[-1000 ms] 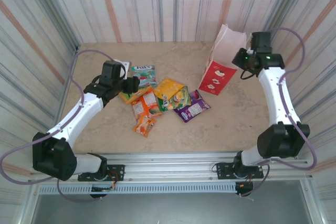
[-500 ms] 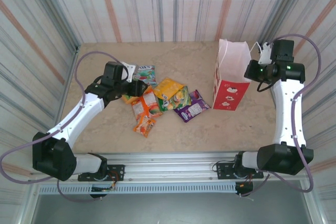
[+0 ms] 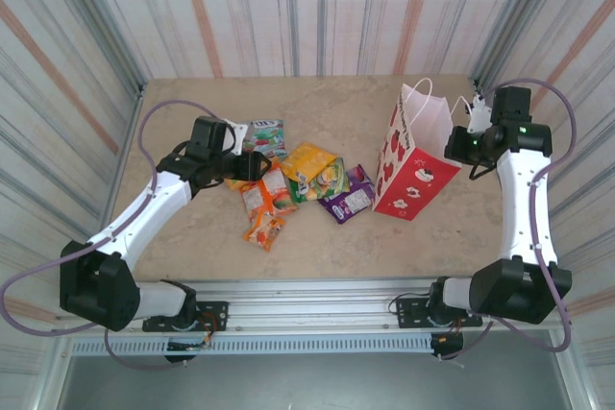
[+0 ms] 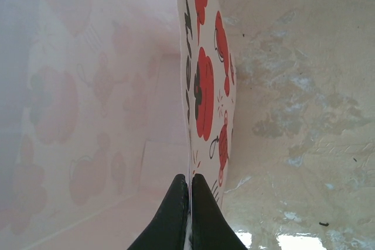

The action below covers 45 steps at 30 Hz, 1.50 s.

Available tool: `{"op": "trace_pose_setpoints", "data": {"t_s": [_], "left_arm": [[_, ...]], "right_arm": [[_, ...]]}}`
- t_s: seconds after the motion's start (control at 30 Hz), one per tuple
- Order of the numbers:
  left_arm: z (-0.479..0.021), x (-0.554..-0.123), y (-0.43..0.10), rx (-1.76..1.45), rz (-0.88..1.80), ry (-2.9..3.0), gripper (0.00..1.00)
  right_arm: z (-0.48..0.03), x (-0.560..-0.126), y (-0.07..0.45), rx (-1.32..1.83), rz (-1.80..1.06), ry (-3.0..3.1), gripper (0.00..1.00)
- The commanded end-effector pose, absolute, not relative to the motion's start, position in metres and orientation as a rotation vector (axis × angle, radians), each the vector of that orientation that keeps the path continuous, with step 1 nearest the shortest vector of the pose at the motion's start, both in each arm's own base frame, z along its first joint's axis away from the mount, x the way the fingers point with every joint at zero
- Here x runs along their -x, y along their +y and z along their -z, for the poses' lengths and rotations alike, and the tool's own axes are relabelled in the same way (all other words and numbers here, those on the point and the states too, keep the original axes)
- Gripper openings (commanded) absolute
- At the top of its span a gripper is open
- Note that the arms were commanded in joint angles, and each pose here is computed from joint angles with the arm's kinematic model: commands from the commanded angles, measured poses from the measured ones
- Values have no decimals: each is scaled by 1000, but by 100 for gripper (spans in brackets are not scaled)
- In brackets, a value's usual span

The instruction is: Place the snacks into the paper bag

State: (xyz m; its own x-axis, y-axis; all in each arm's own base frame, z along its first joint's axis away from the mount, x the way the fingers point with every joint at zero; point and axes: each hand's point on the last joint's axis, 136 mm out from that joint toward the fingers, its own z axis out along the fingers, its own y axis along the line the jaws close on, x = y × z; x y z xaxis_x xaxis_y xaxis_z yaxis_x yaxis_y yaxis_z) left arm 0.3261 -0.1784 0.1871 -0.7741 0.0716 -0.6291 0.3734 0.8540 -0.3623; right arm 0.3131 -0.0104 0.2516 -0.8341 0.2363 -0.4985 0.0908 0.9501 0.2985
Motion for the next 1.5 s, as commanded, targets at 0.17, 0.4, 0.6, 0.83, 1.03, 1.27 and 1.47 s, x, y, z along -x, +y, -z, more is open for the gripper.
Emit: {"op": "trace_pose_setpoints", "data": {"t_s": [0.17, 0.4, 0.6, 0.83, 1.03, 1.27, 1.47], "left_arm": [[-187, -322, -181, -292, 677, 2416, 70], [-185, -322, -182, -278, 686, 2424, 70], [-182, -322, -183, -263, 700, 2440, 70], [-175, -320, -183, -219, 711, 2490, 70], [-169, -318, -184, -189, 733, 2514, 70], [-166, -320, -179, -95, 760, 2556, 70], [-165, -322, -164, 24, 786, 2559, 68]], "right_arm": [[-284, -315, -22, -203, -339, 2450, 0], [-281, -319, -24, -219, -386, 2441, 0], [-266, -321, -28, -233, -379, 2464, 0], [-255, -323, -29, -247, -397, 2493, 0], [-248, -322, -30, -256, -388, 2504, 17], [-261, -315, -37, -294, -322, 2472, 63], [-272, -303, -38, -331, -299, 2426, 76]]}}
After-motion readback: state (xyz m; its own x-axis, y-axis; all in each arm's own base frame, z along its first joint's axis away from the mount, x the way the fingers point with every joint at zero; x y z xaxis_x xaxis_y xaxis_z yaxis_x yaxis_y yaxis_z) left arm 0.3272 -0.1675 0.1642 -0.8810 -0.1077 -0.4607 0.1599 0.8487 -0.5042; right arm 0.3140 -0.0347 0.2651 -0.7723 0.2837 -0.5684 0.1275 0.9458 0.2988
